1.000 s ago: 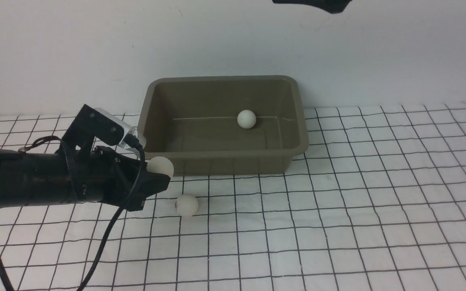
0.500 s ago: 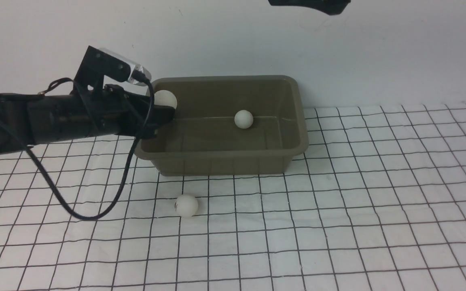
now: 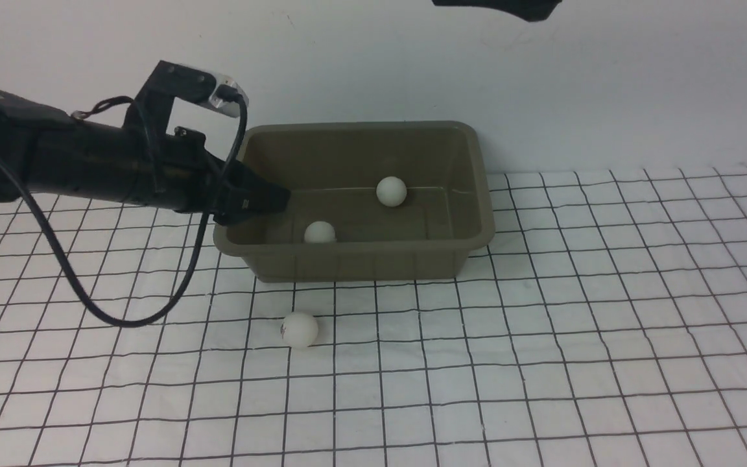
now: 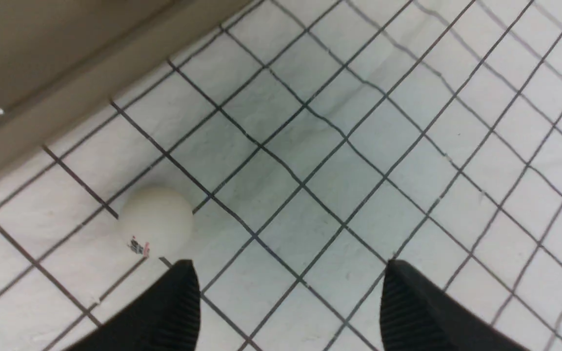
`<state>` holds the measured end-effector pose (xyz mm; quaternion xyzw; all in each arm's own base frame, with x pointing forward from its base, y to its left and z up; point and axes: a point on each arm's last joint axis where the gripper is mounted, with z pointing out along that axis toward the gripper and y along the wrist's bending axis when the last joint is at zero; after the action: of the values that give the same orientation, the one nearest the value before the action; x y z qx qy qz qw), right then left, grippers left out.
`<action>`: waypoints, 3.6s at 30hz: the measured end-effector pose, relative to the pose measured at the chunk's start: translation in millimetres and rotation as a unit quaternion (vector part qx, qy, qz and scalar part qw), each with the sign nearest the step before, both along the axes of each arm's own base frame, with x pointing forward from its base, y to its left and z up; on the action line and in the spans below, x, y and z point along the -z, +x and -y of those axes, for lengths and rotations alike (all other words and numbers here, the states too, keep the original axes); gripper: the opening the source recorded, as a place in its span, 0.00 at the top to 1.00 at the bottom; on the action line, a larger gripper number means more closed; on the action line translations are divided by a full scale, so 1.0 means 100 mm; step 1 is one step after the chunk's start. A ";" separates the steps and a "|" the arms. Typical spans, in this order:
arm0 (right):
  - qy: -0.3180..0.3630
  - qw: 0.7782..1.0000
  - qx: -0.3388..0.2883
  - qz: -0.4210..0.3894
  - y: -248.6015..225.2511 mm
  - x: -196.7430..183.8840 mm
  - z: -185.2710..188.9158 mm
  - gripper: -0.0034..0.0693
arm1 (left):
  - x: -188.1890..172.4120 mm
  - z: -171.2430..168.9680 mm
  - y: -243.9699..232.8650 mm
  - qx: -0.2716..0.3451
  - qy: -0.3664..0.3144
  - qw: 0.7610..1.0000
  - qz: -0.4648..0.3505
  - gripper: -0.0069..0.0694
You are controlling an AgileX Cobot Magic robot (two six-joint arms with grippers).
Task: Put the table tennis balls into the box on the white checkered tablecloth.
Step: 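Reach for and grasp a ping pong ball on the table beside the basket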
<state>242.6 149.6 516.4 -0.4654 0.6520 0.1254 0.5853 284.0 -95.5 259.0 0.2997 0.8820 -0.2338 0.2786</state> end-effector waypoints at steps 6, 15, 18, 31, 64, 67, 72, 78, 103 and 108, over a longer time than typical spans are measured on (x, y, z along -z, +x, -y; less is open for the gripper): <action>-0.002 1.000 -0.001 0.008 -0.09 -0.05 0.04 0.19 | 0.47 0.19 -0.06 -0.100 0.023 0.992 0.069 0.32; -0.007 1.000 -0.003 0.003 -0.09 -0.04 0.04 0.19 | 0.95 0.32 0.10 -0.224 0.073 0.969 0.070 0.32; -0.008 1.000 -0.004 0.002 -0.09 -0.04 0.04 0.19 | 1.07 0.31 0.14 -0.234 0.089 0.966 0.062 0.32; -0.009 1.000 -0.013 -0.009 -0.11 -0.02 0.03 0.19 | 1.08 0.53 0.26 -0.209 0.076 0.973 0.065 0.32; -0.009 1.000 -0.015 0.003 -0.19 -0.08 0.07 0.21 | 1.26 0.54 0.18 -0.213 0.068 0.975 0.012 0.70; -0.010 1.000 -0.016 0.004 -0.19 -0.08 0.07 0.21 | 1.22 0.56 0.17 -0.195 0.063 0.979 0.015 0.84; -0.012 1.000 -0.017 0.008 -0.19 -0.08 0.07 0.22 | 1.04 0.60 0.13 -0.164 0.041 0.985 0.031 0.91; -0.009 1.000 -0.015 0.015 -0.19 -0.09 0.07 0.22 | 0.69 0.62 0.05 -0.136 0.003 0.989 0.064 0.92; -0.018 0.999 -0.007 0.030 -0.17 -0.10 0.08 0.22 | 0.42 0.61 -0.08 -0.078 -0.007 0.992 0.098 0.32; -0.016 0.999 -0.008 0.029 -0.17 -0.10 0.08 0.22 | 0.44 0.54 -0.03 -0.108 -0.009 0.990 0.090 0.26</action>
<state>225.6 141.7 526.5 -0.4834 0.6332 0.1061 0.5951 280.7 -149.7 214.8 0.2201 0.8782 -0.1824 0.3835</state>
